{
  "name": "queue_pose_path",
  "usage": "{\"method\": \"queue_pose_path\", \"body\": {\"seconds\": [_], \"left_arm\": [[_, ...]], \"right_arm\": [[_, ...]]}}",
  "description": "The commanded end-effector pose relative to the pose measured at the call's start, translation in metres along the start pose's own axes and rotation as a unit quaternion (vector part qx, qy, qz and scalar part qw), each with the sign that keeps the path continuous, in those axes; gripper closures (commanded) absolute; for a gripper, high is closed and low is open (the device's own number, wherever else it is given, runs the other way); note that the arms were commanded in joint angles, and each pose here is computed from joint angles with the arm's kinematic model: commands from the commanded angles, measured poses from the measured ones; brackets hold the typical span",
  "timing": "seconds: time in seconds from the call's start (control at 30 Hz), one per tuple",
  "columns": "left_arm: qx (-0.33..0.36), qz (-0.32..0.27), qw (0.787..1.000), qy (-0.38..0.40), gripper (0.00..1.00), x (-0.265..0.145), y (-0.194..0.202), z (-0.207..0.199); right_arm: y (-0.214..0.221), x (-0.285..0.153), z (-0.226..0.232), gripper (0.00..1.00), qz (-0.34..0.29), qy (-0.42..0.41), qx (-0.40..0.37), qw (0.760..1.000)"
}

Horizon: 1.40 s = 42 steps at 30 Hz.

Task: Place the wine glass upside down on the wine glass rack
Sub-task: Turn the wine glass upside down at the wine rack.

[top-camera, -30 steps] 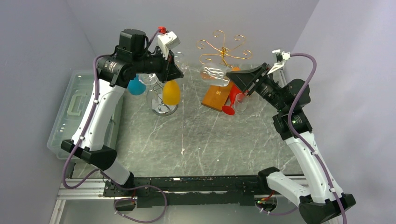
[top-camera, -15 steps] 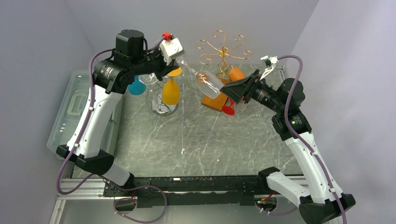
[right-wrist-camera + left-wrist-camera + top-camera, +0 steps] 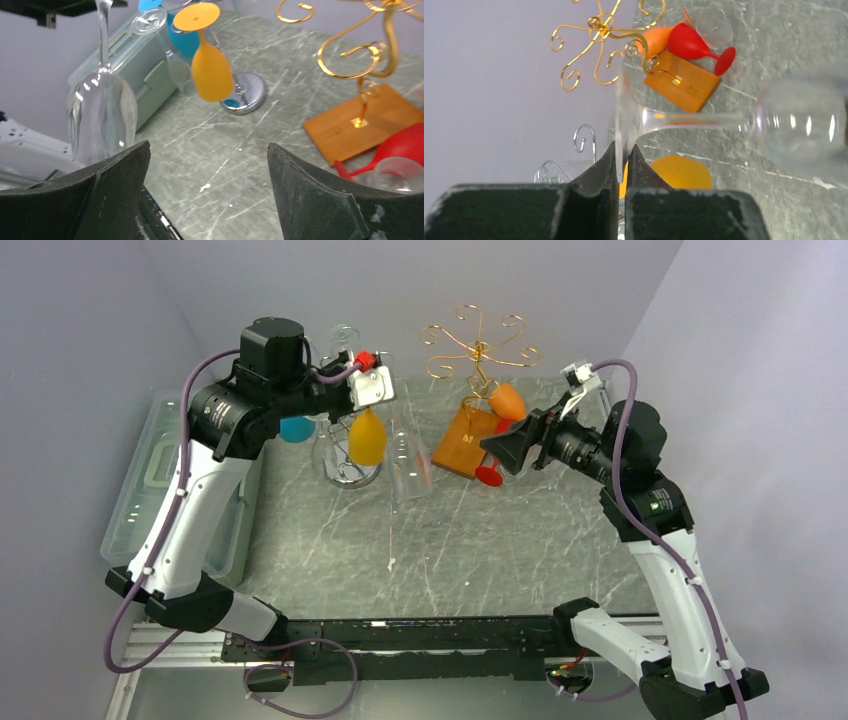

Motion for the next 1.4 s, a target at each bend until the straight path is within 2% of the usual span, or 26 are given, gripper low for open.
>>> {"method": "queue_pose_path", "body": {"seconds": [0.0, 0.13, 0.2, 0.33, 0.43, 0.6, 0.87, 1.1, 1.17, 1.23, 1.27, 1.3, 1.37], "left_arm": [[0.077, -0.041, 0.996, 0.001, 1.0, -0.018, -0.025, -0.003], [0.111, -0.033, 0.993, 0.0, 1.0, -0.018, -0.025, -0.006], [0.126, -0.029, 0.992, 0.0, 1.0, -0.017, -0.024, -0.009], [0.175, -0.023, 0.984, -0.008, 1.0, -0.007, -0.024, -0.016], [0.207, -0.036, 0.977, -0.031, 1.0, -0.004, -0.035, -0.015], [0.25, -0.042, 0.966, -0.057, 1.0, 0.001, -0.045, -0.012], [0.287, -0.039, 0.954, -0.082, 1.0, 0.003, -0.057, -0.009], [0.299, -0.041, 0.949, -0.088, 1.0, 0.002, -0.062, -0.009], [0.298, -0.041, 0.95, -0.086, 1.0, 0.002, -0.062, -0.011], [0.292, -0.044, 0.952, -0.085, 1.0, 0.003, -0.062, -0.014], [0.288, -0.047, 0.953, -0.086, 0.97, 0.003, -0.062, -0.015], [0.284, -0.05, 0.954, -0.085, 0.84, 0.004, -0.063, -0.018], [0.27, -0.052, 0.958, -0.082, 0.27, 0.004, -0.062, -0.022]], "right_arm": [[-0.018, -0.011, -0.011, 0.12, -0.003, 0.063, -0.06, 0.996], [-0.025, -0.013, -0.006, 0.12, -0.015, 0.058, -0.065, 0.996], [-0.024, -0.009, 0.004, 0.1, -0.022, 0.018, -0.055, 0.998], [-0.027, 0.0, 0.033, 0.0, -0.051, -0.098, -0.035, 0.993], [-0.013, 0.012, 0.042, 0.0, -0.048, -0.144, -0.014, 0.988], [0.015, 0.035, 0.065, 0.0, -0.022, -0.184, -0.041, 0.982], [0.055, 0.065, 0.057, 0.0, 0.009, -0.18, -0.045, 0.983], [0.073, 0.086, 0.048, 0.0, -0.015, -0.123, -0.082, 0.989], [0.074, 0.085, 0.045, 0.07, -0.036, -0.117, -0.08, 0.989], [0.066, 0.082, 0.043, 0.21, -0.068, -0.108, -0.086, 0.988], [0.065, 0.081, 0.039, 0.29, -0.08, -0.101, -0.091, 0.988], [0.063, 0.079, 0.035, 0.36, -0.094, -0.089, -0.099, 0.987], [0.063, 0.078, 0.024, 0.43, -0.108, -0.062, -0.117, 0.985]]}}
Point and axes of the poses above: each gripper's point midway between its finger pads, its own x axis out along the fingers, its own z axis along the line the jaws close on, y = z × x, the point moved 3 cm from there along -x, back along the fingers, and after that the axes turned 5 degrees about x, right-handed, at the moved point
